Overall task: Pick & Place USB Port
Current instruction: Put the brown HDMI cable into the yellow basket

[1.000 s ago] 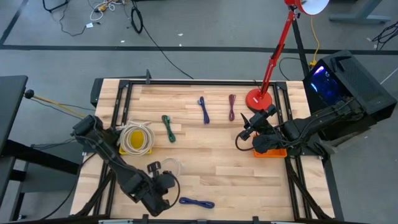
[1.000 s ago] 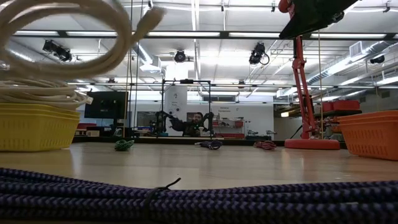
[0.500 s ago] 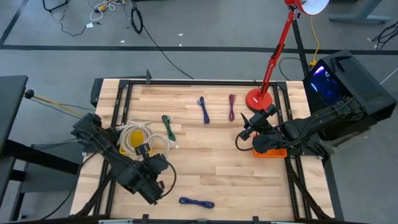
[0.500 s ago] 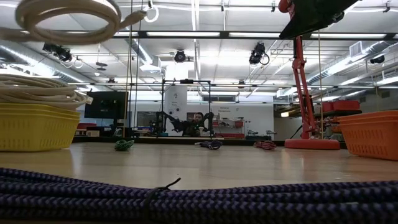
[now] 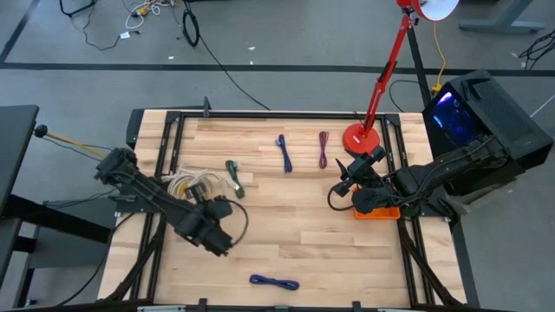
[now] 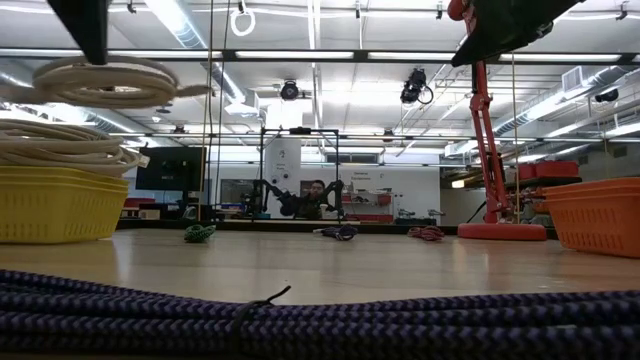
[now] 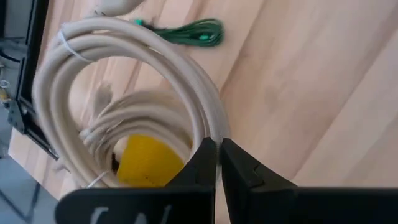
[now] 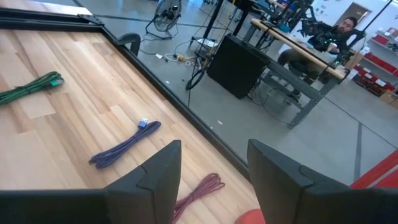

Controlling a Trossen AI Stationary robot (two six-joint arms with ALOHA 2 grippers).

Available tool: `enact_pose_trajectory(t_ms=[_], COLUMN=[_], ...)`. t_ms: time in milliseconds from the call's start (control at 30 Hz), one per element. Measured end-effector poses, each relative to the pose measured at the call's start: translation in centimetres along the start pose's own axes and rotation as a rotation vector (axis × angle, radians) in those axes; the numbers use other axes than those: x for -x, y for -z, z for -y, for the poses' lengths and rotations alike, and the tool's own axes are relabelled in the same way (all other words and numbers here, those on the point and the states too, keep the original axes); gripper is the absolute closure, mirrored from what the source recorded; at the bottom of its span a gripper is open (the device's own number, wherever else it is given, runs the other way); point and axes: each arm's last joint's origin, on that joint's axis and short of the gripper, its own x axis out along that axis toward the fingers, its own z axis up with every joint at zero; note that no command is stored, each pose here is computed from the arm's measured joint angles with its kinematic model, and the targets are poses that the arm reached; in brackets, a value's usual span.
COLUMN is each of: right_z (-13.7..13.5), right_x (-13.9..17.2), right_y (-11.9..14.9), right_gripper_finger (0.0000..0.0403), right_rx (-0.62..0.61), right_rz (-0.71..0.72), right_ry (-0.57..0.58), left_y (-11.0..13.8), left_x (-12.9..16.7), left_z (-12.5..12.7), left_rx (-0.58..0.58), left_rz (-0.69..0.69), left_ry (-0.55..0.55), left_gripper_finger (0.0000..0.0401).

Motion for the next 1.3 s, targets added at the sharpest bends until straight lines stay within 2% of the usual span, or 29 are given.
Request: enact_pose_trajectory(t_ms=[200, 400, 700, 1033, 1300], right_z=[0.0, 0.0, 0.0, 0.0, 0.0], right_x=[0.0, 0.0, 0.0, 0.0, 0.0], right_y=[0.0, 0.0, -0.1, -0.1, -0.1], right_gripper_finger=[0.0218, 0.0218, 0.0218, 0.0218, 0.0218], right_rx=[-0.006, -0.014, -0.012, -0.013, -0.018], right_rz=[0.001, 0.003, 0.003, 0.004, 0.004], right_ry=[0.000, -0.001, -0.001, 0.000, 0.000], left_y=[3.1, 4.0, 4.8, 4.8, 4.7], left_x=[0.7, -0.5, -4.0, -4.1, -4.2], left_z=[-4.0, -6.1, -6.5, -6.5, -6.3], left_rx=[0.121, 0.154, 0.150, 0.164, 0.186], left_rz=[0.005, -0.071, -0.202, -0.211, -0.200], left_ry=[0.074, 0.096, 0.011, 0.011, 0.029], left_gripper_finger=[0.0393, 0.0393, 0.0393, 0.0371, 0.0374])
